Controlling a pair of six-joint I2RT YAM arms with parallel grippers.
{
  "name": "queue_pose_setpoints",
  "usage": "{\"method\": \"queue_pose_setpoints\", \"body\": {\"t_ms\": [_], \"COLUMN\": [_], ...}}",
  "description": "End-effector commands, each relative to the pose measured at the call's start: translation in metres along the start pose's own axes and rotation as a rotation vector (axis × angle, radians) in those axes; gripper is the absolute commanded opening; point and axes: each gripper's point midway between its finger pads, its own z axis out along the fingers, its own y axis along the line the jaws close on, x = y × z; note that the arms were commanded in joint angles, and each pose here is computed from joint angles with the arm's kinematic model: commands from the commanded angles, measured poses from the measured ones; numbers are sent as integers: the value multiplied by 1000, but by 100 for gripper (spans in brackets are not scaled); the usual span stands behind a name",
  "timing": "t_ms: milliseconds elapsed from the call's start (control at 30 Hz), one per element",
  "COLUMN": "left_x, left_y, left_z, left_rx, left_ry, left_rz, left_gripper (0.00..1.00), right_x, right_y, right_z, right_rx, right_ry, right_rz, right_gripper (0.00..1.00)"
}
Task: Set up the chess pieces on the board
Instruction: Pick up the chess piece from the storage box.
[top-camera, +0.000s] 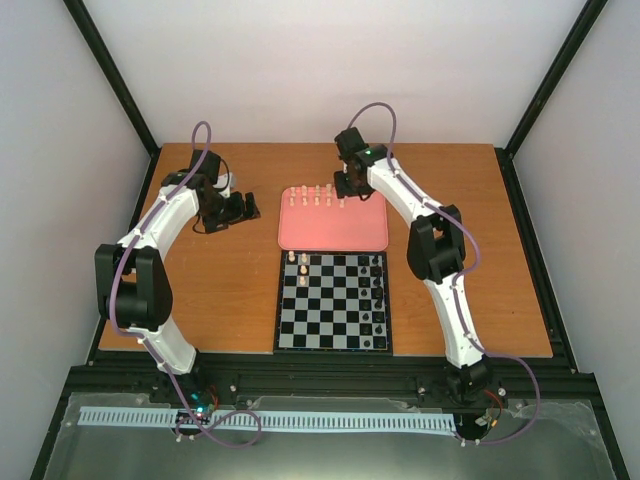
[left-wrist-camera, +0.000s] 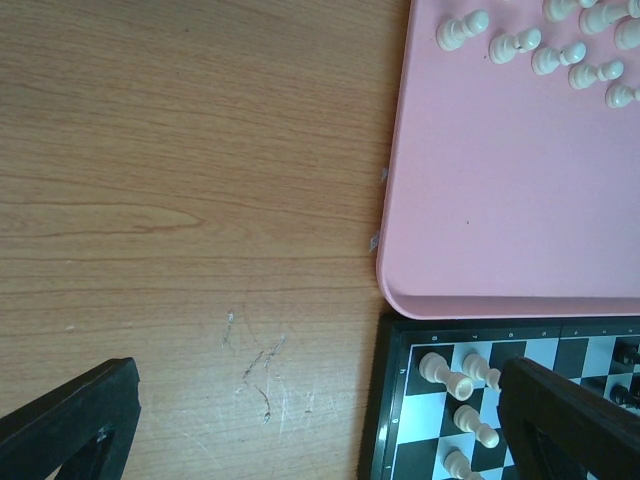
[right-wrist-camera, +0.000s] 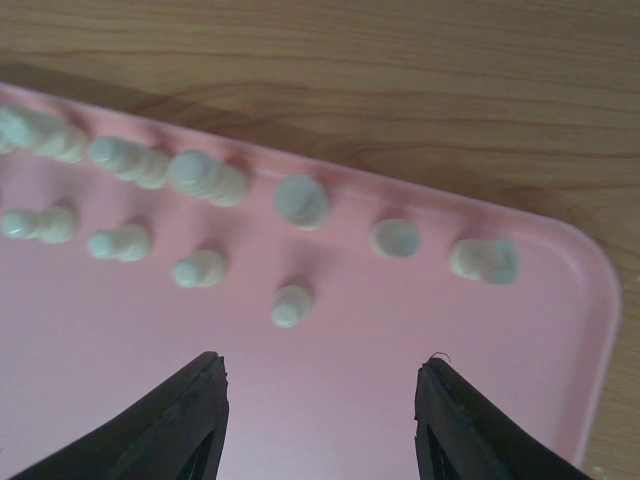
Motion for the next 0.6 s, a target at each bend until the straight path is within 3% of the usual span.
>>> {"method": "queue_pose_setpoints", "body": {"t_ms": [0, 567], "left_x": [-11, -11], "left_y": [-4, 0], "left_z": [-5, 12], "left_rx": [19, 11], "left_ry": [-22, 20], "left_rz": [7, -4], "left_gripper": [100, 100], "right_x": [-22, -25], "right_y": [-33, -78], "right_z": [-7, 37], "right_rx": [72, 81], "right_ry": [-64, -32], "right_rz": [62, 99], "right_gripper": [52, 51]}}
